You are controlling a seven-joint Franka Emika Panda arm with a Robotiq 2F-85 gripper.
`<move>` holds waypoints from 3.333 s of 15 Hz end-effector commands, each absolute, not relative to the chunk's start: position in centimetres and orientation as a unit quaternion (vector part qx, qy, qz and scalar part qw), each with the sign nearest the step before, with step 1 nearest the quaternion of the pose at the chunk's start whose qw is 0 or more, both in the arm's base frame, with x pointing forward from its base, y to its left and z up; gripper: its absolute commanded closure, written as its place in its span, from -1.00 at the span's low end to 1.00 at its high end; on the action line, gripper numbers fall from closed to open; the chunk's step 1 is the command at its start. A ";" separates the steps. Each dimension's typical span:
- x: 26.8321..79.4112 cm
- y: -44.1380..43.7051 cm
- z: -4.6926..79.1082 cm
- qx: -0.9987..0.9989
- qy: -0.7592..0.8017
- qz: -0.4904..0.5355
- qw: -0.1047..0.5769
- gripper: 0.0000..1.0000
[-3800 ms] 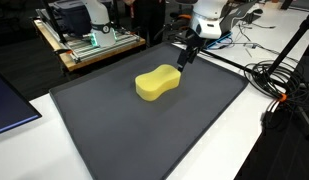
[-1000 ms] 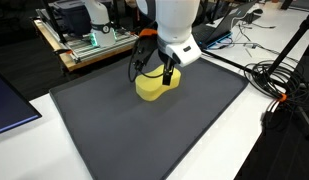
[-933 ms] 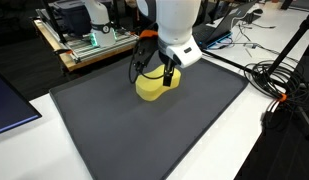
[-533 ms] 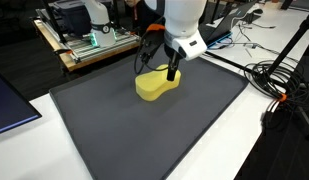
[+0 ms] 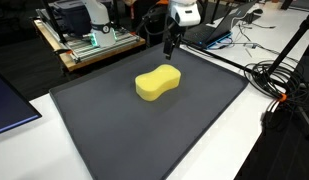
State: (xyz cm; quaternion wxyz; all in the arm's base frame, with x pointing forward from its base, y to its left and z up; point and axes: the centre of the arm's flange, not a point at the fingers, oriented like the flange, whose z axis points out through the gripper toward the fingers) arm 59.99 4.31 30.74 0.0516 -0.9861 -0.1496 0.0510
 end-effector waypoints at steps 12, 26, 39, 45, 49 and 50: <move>47.0 5.5 34.7 -0.999 0.014 -0.015 -0.036 -1.00; 44.8 -13.0 31.5 -0.981 0.009 -0.128 0.146 -1.00; 50.9 -23.2 36.4 -0.972 -0.017 -0.095 0.216 -1.00; 57.9 -20.7 37.3 -0.986 -0.016 -0.005 0.168 -1.00; 60.8 -18.5 37.6 -0.989 -0.031 0.079 0.121 -1.00; 61.5 -17.7 37.7 -0.989 -0.033 0.095 0.108 -1.00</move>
